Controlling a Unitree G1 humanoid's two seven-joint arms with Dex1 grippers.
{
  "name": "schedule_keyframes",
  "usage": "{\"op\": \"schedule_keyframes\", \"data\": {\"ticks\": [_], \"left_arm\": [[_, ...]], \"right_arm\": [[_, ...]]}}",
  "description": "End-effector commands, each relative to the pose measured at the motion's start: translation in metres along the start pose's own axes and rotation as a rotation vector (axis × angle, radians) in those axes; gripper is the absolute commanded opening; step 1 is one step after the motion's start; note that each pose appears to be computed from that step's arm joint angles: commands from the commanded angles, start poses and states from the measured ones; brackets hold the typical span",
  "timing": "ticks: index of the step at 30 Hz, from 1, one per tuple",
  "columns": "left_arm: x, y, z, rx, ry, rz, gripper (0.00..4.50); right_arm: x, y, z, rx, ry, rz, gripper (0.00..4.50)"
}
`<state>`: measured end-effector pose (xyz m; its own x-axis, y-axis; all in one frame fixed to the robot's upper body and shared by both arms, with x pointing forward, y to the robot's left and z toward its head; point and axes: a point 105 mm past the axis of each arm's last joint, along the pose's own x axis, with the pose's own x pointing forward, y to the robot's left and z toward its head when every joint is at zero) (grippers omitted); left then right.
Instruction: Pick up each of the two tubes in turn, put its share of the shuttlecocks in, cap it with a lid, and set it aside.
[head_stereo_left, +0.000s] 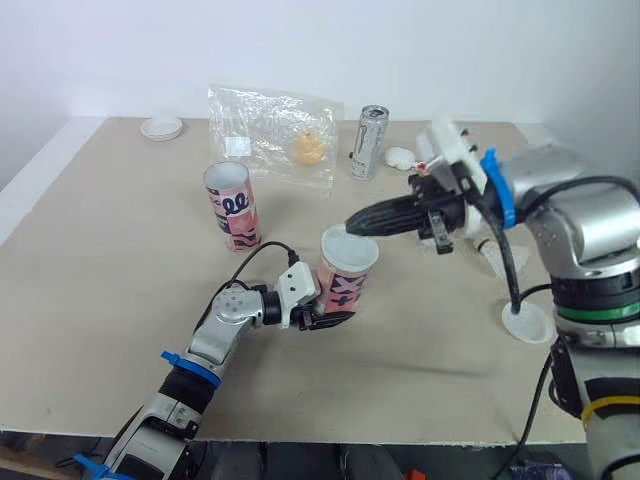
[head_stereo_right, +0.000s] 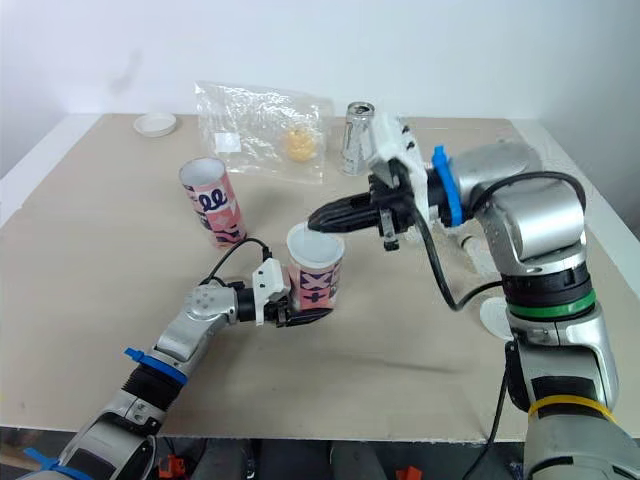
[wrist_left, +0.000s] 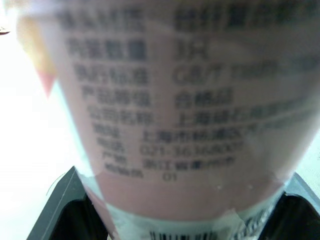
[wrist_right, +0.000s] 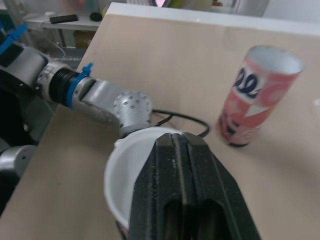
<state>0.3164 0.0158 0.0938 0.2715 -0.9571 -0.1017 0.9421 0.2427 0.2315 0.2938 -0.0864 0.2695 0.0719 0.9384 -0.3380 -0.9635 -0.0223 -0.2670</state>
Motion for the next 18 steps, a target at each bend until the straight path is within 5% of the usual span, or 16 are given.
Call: {"op": "schedule_keyframes", "data": {"ticks": [1,18], "left_arm": [[-0.005,-0.003,-0.015,-0.030,0.052,-0.004,3.02],[-0.007,-0.003,-0.018,-0.036,0.063,0.010,3.02]], "right_arm": [[0.003,0.002,0.005,-0.059,0.015,-0.010,0.16],[0.025,0.000,-0.026,-0.079,0.136,0.021,0.16]]}}
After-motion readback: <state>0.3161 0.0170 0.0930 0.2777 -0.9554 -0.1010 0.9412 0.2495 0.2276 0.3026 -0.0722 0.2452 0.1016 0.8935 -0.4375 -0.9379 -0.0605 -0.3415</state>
